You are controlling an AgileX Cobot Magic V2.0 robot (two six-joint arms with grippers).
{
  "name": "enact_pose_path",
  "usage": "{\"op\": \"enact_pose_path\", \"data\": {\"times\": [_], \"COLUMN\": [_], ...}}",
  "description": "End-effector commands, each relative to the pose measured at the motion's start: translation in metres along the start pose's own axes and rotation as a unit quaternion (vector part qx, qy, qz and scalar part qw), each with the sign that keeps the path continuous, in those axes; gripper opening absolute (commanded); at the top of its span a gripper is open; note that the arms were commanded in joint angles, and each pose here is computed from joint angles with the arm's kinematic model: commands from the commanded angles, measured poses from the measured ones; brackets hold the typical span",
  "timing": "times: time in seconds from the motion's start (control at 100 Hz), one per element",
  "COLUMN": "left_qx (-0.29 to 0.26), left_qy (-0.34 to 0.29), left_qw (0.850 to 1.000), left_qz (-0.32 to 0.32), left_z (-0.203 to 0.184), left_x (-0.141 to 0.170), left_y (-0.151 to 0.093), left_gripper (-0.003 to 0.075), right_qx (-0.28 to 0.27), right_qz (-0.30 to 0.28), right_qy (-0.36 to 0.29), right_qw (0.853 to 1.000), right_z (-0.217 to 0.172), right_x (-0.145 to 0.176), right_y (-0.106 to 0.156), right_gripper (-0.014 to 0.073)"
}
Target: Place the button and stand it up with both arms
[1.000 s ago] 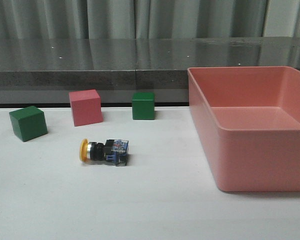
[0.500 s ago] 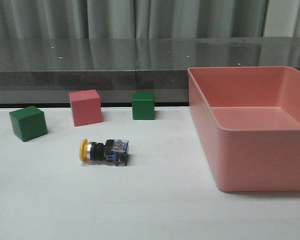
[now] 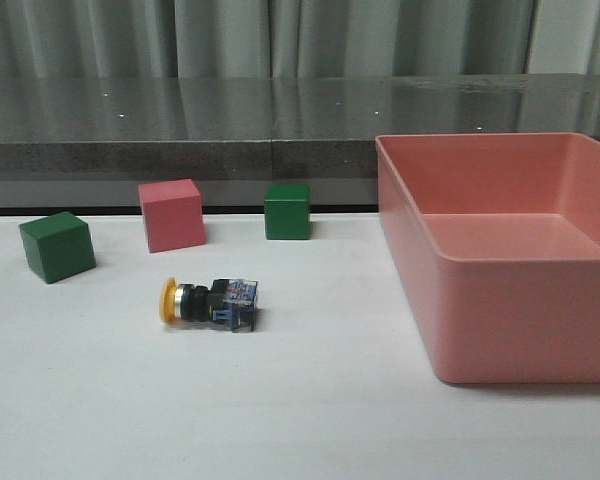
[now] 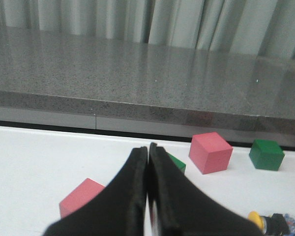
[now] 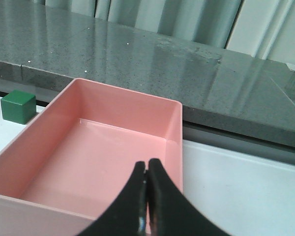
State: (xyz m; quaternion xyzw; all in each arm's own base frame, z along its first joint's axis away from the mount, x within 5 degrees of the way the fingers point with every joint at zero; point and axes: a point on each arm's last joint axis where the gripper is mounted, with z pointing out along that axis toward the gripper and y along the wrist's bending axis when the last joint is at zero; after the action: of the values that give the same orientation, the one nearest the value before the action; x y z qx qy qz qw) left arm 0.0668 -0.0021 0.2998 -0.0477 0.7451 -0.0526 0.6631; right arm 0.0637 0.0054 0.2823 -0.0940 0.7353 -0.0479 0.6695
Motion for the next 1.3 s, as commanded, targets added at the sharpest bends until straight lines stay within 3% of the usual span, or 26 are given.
{"op": "enact_pose_path", "data": {"times": [0.0,0.19,0.45,0.57,0.69,0.76,0.93,1.19,1.29], "left_qx": [0.003,0.002,0.032,0.056,0.064,0.064,0.070,0.173,0.255], "left_qy": [-0.001,0.053,0.133,0.162,0.188,0.198,0.212,0.239,0.221], "left_qw": [0.999,0.994,0.979,0.971,0.965,0.964,0.973,0.935,0.915], "left_qz": [0.046,0.099,0.151,0.168,0.170,0.163,0.053,0.195,0.221], "left_z": [0.016,0.069,0.132,0.151,0.164,0.172,0.195,0.222,0.226], "left_x": [-0.044,-0.081,-0.076,-0.064,-0.052,-0.046,-0.031,0.005,0.013], "left_y": [-0.006,-0.009,-0.017,-0.025,-0.028,-0.028,-0.033,-0.053,-0.065], "left_gripper": [-0.0019,-0.0019,0.0012,0.0187,0.0453,0.0524,0.0527,0.0527,0.0527], "right_qx": [0.022,0.022,0.022,0.022,0.022,0.022,0.022,0.022,0.022], "right_qz": [0.004,0.004,0.004,0.004,0.004,0.004,0.004,0.004,0.004], "right_qy": [-0.049,-0.049,-0.049,-0.049,-0.049,-0.049,-0.049,-0.049,-0.049], "right_qw": [0.999,0.999,0.999,0.999,0.999,0.999,0.999,0.999,0.999], "right_z": [-0.002,-0.002,-0.002,-0.002,-0.002,-0.002,-0.002,-0.002,-0.002], "right_x": [-0.015,-0.015,-0.015,-0.015,-0.015,-0.015,-0.015,-0.015,-0.015], "right_y": [-0.005,-0.005,-0.005,-0.005,-0.005,-0.005,-0.005,-0.005,-0.005], "right_gripper": [-0.0057,-0.0057,-0.0057,-0.0057,-0.0057,-0.0057,-0.0057,-0.0057,-0.0057]}}
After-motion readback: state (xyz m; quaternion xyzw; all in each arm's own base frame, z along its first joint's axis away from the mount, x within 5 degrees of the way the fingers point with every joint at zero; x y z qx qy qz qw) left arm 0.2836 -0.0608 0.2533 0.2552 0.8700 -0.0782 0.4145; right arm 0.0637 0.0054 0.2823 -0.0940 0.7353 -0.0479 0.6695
